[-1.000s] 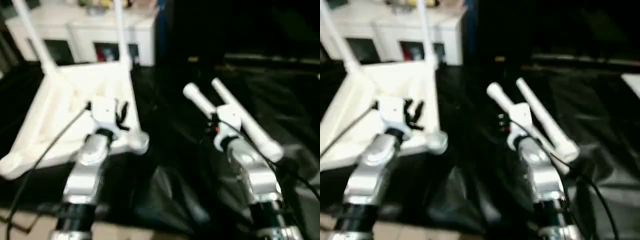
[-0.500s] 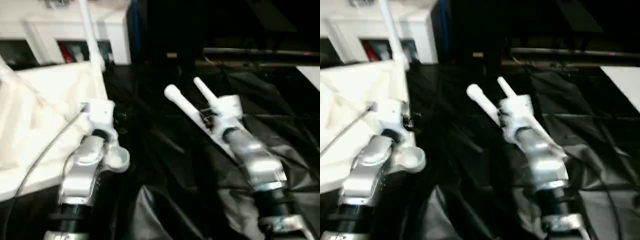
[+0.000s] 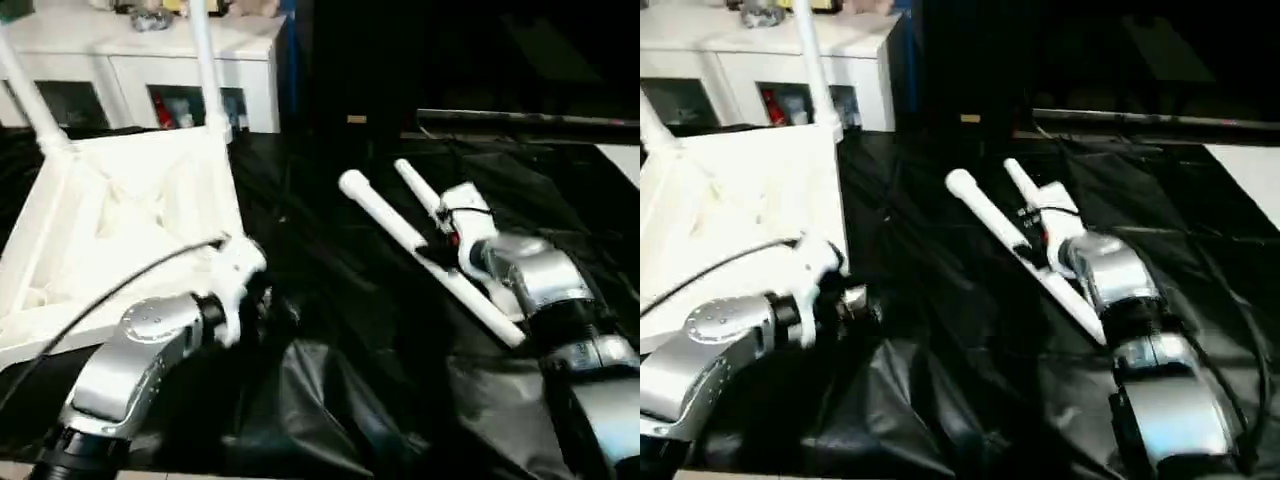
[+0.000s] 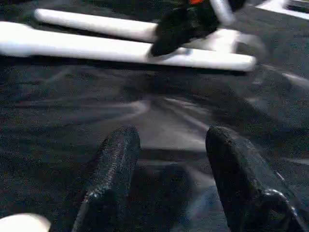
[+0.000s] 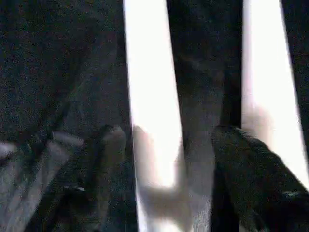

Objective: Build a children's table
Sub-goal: Rotate table base, then pick table leg

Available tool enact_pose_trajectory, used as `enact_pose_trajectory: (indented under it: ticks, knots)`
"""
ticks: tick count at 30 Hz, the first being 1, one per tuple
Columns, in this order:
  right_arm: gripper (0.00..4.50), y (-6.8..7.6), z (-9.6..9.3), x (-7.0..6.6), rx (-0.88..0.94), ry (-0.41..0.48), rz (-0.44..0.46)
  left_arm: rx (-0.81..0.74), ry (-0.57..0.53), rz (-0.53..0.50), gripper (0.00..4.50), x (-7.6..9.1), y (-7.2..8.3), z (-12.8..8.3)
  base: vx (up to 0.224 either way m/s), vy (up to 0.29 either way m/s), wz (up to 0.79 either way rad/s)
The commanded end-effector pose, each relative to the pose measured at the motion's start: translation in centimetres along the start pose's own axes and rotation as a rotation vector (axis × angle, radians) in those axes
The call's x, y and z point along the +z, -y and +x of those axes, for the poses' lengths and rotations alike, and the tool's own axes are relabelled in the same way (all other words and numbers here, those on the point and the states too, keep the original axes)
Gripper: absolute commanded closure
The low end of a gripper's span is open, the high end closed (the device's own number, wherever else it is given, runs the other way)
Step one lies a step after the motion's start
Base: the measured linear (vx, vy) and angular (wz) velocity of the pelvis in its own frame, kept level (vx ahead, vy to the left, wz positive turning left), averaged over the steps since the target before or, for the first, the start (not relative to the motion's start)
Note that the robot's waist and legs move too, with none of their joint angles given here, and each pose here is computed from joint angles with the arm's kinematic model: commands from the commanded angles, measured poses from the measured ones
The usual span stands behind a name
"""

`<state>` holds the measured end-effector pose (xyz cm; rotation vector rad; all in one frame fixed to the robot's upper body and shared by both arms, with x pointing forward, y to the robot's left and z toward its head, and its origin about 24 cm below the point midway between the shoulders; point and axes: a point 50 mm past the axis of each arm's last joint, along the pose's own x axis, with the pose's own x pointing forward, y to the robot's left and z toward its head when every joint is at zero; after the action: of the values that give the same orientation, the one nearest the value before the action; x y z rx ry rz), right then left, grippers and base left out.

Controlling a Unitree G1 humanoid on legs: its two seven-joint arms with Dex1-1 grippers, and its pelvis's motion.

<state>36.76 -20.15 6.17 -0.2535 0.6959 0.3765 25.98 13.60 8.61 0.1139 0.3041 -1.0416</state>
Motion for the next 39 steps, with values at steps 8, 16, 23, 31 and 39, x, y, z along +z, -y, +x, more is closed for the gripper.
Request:
enact_pose_trajectory:
  ticks: [8, 16, 23, 31, 39]
  knots:
    - [0.94, -0.2, 0.6, -2.2, 0.142, -0.113, 0.014, 0.035, -0.030, 0.023, 0.82, 0.4, -0.3, -0.3, 0.007, -0.001, 0.00]
    - [1.52, -0.5, 0.8, -2.3, 0.174, -0.113, 0.073, 0.058, -0.012, 0.036, 0.35, 0.8, -0.6, -0.4, 0.000, 0.000, 0.00]
    - [2.18, -0.7, 1.0, -2.8, 0.188, -0.107, 0.132, 0.101, 0.006, 0.019, 0.35, 1.1, -1.2, 0.0, 0.000, 0.000, 0.00]
    - [2.78, -0.7, 0.9, -2.1, 0.208, -0.028, 0.215, 0.216, 0.095, -0.038, 0.35, 1.9, -2.8, 0.8, 0.000, 0.000, 0.00]
    - [3.01, -0.6, 0.4, -0.1, 0.251, 0.084, 0.251, 0.249, 0.169, -0.124, 0.35, 3.4, -3.4, 2.3, 0.000, 0.000, 0.00]
